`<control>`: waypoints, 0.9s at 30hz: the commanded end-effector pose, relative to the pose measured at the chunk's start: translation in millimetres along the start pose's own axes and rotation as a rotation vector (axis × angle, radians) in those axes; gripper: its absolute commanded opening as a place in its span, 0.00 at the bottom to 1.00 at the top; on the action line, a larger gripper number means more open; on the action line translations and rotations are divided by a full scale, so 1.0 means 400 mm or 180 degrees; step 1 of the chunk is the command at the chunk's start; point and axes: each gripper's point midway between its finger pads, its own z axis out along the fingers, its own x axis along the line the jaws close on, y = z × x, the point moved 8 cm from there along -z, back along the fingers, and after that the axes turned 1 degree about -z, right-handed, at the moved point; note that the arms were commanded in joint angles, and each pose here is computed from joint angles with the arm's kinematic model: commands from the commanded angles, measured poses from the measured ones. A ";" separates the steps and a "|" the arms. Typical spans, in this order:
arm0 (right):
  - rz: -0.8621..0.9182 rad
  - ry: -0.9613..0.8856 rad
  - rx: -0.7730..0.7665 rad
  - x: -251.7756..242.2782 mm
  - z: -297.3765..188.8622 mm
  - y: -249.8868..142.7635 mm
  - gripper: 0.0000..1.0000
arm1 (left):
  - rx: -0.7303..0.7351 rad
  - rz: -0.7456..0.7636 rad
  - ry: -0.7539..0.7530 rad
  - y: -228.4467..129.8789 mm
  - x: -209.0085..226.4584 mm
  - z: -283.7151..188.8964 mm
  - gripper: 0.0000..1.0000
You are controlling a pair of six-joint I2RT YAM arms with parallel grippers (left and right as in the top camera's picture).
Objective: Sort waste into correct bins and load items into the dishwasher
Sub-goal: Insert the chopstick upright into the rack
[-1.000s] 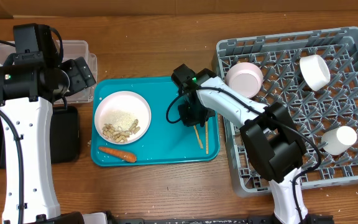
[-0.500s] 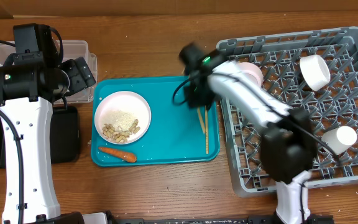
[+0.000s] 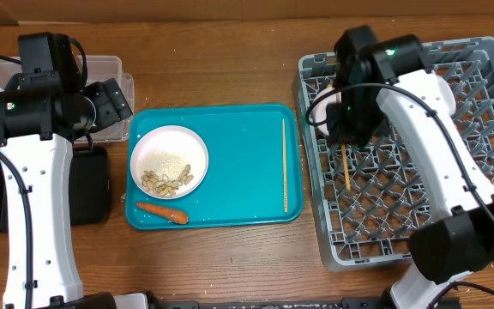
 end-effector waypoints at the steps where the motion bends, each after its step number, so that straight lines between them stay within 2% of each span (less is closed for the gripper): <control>1: -0.0009 0.0010 -0.0082 0.003 -0.023 -0.029 0.04 | -0.0015 -0.0018 0.0021 0.005 0.003 0.003 0.92; 7: 0.0045 0.0073 -0.0312 -0.019 -0.069 -0.136 0.04 | -0.0021 -0.0019 0.0019 0.006 0.002 0.003 0.92; 11: 0.0028 0.0153 -0.0502 -0.030 -0.027 -0.182 0.04 | -0.0024 -0.0019 0.0018 0.006 0.002 0.003 0.92; 21: -0.0212 0.0209 -0.0615 -0.032 0.201 -0.148 0.04 | -0.0012 -0.0018 0.0021 0.005 0.003 0.003 0.92; 26: -0.0220 0.0192 -0.0548 -0.035 0.262 -0.144 0.04 | -0.0012 -0.0018 0.0021 0.005 0.003 0.003 0.92; 27: -0.0220 0.0190 -0.0534 -0.035 0.265 -0.143 0.06 | -0.0012 -0.0018 0.0021 0.005 0.003 0.003 0.92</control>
